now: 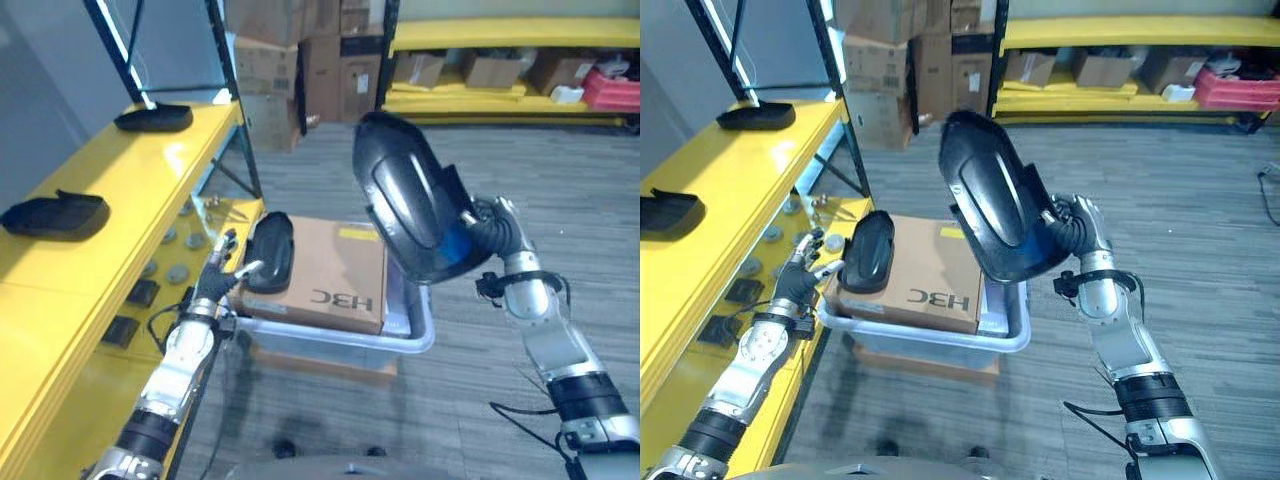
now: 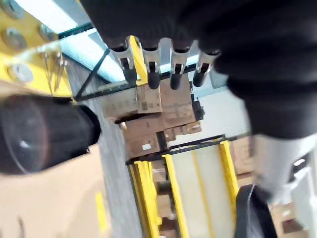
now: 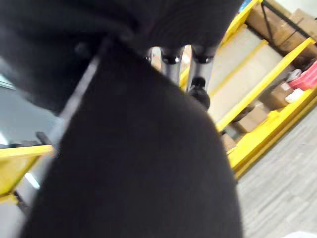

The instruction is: Move parts from the plastic box to the shelf.

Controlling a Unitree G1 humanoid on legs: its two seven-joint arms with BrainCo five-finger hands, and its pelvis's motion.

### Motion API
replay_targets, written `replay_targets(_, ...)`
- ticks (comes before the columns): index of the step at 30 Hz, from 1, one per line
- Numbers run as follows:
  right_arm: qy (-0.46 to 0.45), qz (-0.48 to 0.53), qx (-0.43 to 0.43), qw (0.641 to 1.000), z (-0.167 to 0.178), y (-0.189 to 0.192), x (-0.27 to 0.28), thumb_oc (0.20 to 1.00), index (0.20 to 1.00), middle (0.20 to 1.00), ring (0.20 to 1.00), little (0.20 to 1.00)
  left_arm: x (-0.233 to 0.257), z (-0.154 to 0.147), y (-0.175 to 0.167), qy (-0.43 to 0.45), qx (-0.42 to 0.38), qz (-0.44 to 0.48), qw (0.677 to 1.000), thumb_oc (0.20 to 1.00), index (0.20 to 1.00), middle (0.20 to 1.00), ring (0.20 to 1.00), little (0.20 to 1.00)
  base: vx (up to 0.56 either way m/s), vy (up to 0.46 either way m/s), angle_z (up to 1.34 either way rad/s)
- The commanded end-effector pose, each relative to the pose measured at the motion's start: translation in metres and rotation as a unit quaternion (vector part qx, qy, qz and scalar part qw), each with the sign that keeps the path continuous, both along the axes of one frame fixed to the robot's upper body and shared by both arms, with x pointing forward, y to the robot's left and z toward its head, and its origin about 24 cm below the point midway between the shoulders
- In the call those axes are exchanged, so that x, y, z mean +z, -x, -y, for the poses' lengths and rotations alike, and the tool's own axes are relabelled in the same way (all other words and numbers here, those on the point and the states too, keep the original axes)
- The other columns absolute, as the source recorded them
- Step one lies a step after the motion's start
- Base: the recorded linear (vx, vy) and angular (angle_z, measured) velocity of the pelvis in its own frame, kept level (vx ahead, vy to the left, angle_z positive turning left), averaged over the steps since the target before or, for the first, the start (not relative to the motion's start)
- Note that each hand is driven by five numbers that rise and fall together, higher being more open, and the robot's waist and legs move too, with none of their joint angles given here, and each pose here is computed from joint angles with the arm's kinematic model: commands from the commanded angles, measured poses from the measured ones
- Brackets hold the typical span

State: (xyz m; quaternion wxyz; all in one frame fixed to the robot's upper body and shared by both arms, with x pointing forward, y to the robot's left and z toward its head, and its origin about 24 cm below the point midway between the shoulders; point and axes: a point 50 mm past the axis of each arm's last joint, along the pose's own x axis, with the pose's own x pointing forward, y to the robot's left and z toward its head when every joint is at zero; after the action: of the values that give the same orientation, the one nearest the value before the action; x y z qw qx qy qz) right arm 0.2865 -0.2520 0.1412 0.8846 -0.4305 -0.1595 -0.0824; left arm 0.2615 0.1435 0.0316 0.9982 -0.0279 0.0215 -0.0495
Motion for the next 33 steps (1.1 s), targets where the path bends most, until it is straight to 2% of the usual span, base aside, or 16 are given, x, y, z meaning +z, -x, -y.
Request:
replay_targets(1,-0.023,0.077,0.058,0.995,-0.020,-0.014,0.037,0.200,0.200,0.200,0.200,0.200,0.000,0.026,-0.014,0.125,-0.072,-0.035,0.989,1.000,1.000,1.000,1.000,1.000,0.06,-0.013,-0.03)
replay_targets(3,-0.025,0.077,0.070,0.994,-0.026,-0.016,0.038,0.200,0.200,0.200,0.200,0.200,0.001,0.034,-0.017,0.144,-0.092,-0.040,0.984,1.000,1.000,1.000,1.000,1.000,0.00,0.000,0.00)
replay_targets(4,-0.022,0.069,0.093,0.993,-0.040,-0.021,0.035,0.200,0.200,0.200,0.200,0.200,-0.001,0.049,-0.019,0.191,-0.118,-0.065,0.972,1.000,1.000,1.000,1.000,1.000,0.00,0.000,0.00)
replay_targets(8,-0.009,0.038,0.157,0.987,-0.078,-0.029,0.024,0.200,0.200,0.200,0.200,0.200,-0.003,0.074,-0.023,0.255,-0.142,-0.093,0.952,1.000,1.000,1.000,1.000,1.000,0.00,-0.008,-0.06)
replay_targets(11,0.008,0.016,0.181,0.983,-0.092,-0.031,0.015,0.200,0.200,0.200,0.200,0.200,0.003,0.083,-0.025,0.269,-0.155,-0.087,0.947,1.000,1.000,1.000,1.000,1.000,-0.01,0.001,-0.08)
replay_targets(18,0.026,-0.010,0.251,0.968,-0.122,-0.024,0.006,0.200,0.200,0.200,0.200,0.200,0.015,0.085,-0.031,0.246,-0.170,-0.058,0.953,1.000,1.000,1.000,1.000,1.000,0.00,0.001,-0.03)
replay_targets(22,0.009,-0.019,0.329,0.944,-0.149,-0.009,0.006,0.200,0.200,0.200,0.200,0.200,0.021,0.081,-0.036,0.209,-0.157,-0.033,0.965,1.000,1.000,1.000,1.000,1.000,0.00,0.000,0.00)
replay_targets(23,0.006,-0.020,0.339,0.941,-0.152,-0.006,0.005,0.200,0.200,0.200,0.200,0.200,0.021,0.080,-0.037,0.197,-0.153,-0.028,0.968,0.432,0.432,0.432,0.432,0.432,0.00,0.000,0.00)
replay_targets(24,-0.006,-0.026,0.366,0.930,-0.161,0.000,0.004,0.200,0.200,0.200,0.200,0.200,0.024,0.078,-0.039,0.172,-0.146,-0.013,0.974,0.200,0.200,0.200,0.200,0.200,0.00,0.000,0.00)
replay_targets(28,-0.021,-0.041,0.404,0.914,-0.174,0.009,0.000,0.200,0.200,0.200,0.200,0.200,0.025,0.075,-0.041,0.137,-0.137,-0.003,0.981,0.200,0.200,0.200,0.200,0.200,0.00,0.000,0.00)
replay_targets(33,-0.065,-0.080,0.475,0.874,-0.202,0.030,-0.012,0.200,0.200,0.200,0.200,0.200,0.028,0.071,-0.043,0.104,-0.106,0.021,0.989,0.200,0.200,0.200,0.200,0.200,0.00,0.000,0.00)
